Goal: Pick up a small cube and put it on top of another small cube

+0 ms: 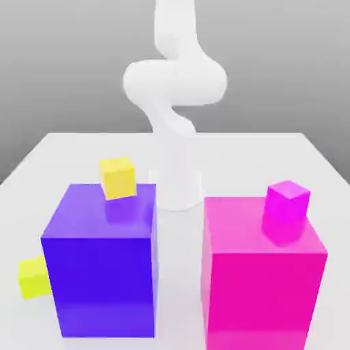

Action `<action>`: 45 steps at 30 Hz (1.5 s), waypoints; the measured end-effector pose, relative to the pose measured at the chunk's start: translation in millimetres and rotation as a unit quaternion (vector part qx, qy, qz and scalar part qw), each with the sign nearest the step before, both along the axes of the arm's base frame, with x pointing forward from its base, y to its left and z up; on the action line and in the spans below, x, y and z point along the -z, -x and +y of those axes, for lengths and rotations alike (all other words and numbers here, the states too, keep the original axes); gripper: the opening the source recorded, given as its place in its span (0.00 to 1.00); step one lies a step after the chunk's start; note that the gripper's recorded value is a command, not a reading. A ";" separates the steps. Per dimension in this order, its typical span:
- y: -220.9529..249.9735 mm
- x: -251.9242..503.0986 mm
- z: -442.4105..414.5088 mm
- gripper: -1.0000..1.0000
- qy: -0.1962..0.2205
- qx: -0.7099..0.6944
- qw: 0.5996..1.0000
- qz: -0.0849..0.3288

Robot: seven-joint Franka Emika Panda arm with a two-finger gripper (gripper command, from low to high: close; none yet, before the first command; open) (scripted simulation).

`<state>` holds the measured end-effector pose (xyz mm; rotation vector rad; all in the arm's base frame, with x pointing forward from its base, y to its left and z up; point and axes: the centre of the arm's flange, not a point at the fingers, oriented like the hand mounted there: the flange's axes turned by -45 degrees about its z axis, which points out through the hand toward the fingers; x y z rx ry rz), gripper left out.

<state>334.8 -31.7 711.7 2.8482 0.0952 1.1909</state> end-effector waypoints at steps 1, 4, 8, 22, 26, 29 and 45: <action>4.7 0.5 -13.8 0.50 0.017 -0.010 1.000 0.003; 16.8 5.7 -53.1 0.50 0.063 -0.040 0.997 0.014; 29.1 21.6 -103.9 0.50 0.117 -0.082 0.989 0.036; 34.1 156.3 -250.4 0.50 0.249 -0.286 0.914 0.147; 25.7 214.3 -275.1 0.50 0.272 -0.362 0.874 0.179; 17.8 262.0 -286.5 0.50 0.284 -0.423 0.837 0.200; -14.6 534.0 -254.1 0.50 0.301 -0.731 0.562 0.243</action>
